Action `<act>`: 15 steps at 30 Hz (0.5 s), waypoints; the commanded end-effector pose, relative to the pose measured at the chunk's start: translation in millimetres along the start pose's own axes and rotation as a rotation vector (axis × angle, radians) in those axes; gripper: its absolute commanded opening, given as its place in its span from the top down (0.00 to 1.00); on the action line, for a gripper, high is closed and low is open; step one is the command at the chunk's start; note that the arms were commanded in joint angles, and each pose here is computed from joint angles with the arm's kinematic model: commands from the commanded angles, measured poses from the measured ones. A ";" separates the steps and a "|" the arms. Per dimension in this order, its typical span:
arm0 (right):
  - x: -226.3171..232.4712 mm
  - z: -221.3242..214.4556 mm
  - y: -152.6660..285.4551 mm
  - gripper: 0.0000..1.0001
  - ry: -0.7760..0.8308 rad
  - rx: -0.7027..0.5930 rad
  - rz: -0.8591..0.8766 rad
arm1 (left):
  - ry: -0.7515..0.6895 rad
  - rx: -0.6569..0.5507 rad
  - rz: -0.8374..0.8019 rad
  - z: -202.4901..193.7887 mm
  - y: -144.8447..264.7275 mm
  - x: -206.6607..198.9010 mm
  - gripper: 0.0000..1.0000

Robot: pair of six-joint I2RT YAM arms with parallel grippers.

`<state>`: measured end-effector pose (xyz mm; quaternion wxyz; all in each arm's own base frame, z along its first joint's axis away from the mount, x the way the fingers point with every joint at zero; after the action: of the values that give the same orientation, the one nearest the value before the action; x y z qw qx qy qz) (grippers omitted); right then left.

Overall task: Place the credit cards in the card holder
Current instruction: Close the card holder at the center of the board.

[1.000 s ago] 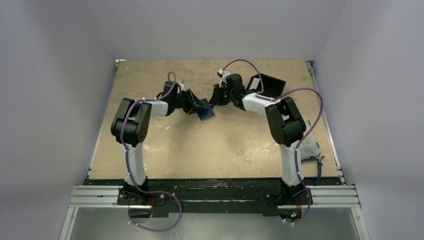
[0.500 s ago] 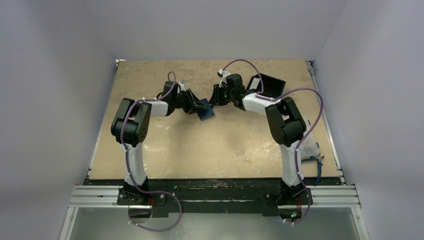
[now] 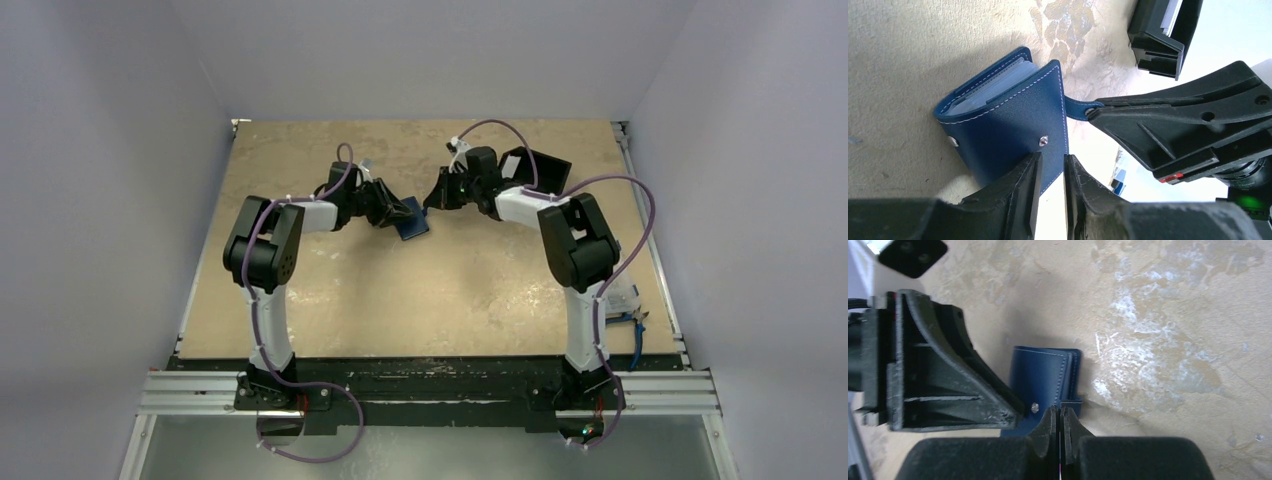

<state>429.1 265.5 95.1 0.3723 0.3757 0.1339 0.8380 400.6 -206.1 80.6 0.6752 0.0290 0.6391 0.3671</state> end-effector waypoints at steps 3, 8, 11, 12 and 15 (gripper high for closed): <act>26.4 9.6 3.4 1.00 0.006 0.021 0.229 | 0.036 0.013 0.049 -5.0 -14.0 14.3 0.76; 23.3 0.4 -4.6 0.99 -0.013 0.057 0.241 | 0.055 -0.003 0.106 -6.5 -13.9 24.0 0.82; 23.0 -4.2 -9.5 0.99 -0.030 0.079 0.255 | 0.061 -0.007 0.120 -9.4 -13.1 28.9 0.84; 23.0 -4.8 -11.3 0.99 -0.037 0.082 0.251 | 0.064 -0.006 0.123 -10.4 -13.0 30.1 0.84; 21.9 -5.4 -14.3 0.96 -0.057 0.085 0.248 | 0.067 -0.004 0.122 -12.4 -13.0 32.3 0.84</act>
<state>422.7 276.8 84.0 0.2850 0.4231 0.1255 0.8509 402.3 -207.9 75.6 0.6617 0.0269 0.6499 0.3730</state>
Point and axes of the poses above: each gripper's point midway between its finger pads, its own y axis back along the fingers, its own x axis along the line the jaws close on, z = x × y, the point moved 6 cm from there along y, back along the fingers, and after that the axes turned 1 degree about -y, right-handed, at the moved point
